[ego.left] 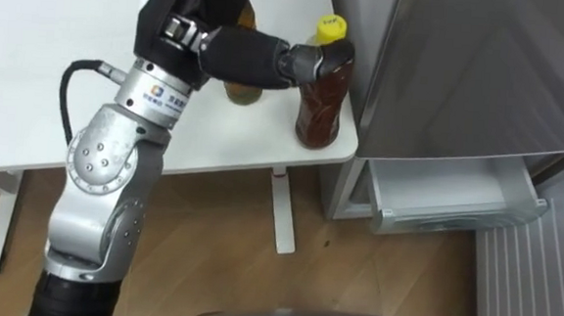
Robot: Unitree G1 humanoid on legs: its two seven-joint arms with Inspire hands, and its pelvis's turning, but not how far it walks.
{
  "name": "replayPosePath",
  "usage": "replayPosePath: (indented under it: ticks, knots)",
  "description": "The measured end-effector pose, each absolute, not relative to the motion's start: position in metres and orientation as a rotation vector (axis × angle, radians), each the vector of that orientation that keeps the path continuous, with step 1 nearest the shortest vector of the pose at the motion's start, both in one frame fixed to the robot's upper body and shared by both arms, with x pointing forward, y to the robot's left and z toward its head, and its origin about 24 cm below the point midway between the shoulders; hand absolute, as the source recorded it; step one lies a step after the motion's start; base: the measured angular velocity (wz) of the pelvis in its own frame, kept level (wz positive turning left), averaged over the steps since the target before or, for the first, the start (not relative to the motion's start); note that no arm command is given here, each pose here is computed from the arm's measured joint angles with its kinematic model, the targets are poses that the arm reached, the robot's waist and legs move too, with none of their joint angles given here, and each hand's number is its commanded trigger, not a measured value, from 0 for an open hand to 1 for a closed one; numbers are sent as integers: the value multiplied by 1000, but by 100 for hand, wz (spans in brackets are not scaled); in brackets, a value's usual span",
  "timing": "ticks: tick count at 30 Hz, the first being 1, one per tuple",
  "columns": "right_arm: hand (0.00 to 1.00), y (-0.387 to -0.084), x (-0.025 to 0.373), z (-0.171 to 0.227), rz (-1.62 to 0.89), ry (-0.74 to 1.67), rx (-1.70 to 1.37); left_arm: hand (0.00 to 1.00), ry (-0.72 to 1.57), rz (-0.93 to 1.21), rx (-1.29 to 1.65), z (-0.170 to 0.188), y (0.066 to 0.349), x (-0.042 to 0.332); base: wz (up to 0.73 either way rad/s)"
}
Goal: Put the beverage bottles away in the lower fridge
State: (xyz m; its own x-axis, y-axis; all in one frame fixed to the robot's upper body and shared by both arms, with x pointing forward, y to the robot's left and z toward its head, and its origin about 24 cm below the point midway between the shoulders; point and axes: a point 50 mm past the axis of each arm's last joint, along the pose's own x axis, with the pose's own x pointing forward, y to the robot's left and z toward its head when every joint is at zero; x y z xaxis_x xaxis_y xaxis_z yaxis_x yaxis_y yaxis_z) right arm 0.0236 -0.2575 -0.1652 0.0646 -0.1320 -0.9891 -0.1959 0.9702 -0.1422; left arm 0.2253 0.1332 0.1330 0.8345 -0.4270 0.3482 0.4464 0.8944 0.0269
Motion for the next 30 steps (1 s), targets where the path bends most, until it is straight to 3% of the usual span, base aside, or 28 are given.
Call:
replayPosePath:
  ticks: [15, 30]
  knots:
    - [0, -259, 16, -166, 50, 1566, -271, 0, -268, -539, -73, 119, 130, 228, 0]
    - [0, -252, 10, -168, 97, 1611, -303, 0, -46, -485, -62, 73, 145, 238, -3]
